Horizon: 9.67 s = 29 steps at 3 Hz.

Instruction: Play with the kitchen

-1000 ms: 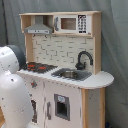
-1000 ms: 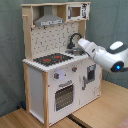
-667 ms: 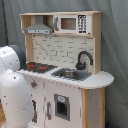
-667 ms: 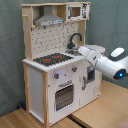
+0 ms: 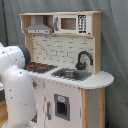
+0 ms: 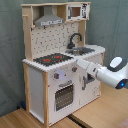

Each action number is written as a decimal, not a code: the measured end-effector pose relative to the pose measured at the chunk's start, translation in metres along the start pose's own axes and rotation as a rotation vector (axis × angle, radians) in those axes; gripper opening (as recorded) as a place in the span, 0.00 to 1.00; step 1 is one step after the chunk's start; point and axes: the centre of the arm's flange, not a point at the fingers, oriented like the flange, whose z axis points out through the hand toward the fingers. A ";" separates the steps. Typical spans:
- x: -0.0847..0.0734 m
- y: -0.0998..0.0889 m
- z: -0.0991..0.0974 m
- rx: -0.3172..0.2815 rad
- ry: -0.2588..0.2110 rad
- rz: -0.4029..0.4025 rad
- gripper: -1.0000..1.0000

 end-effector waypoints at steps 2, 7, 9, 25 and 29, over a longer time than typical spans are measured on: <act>0.017 -0.022 0.007 -0.027 0.112 -0.036 1.00; 0.067 -0.040 0.003 -0.083 0.252 0.080 1.00; 0.082 -0.040 -0.021 -0.121 0.271 0.195 1.00; 0.037 -0.140 0.006 -0.029 -0.137 0.785 1.00; 0.049 -0.115 0.011 -0.035 -0.099 0.459 1.00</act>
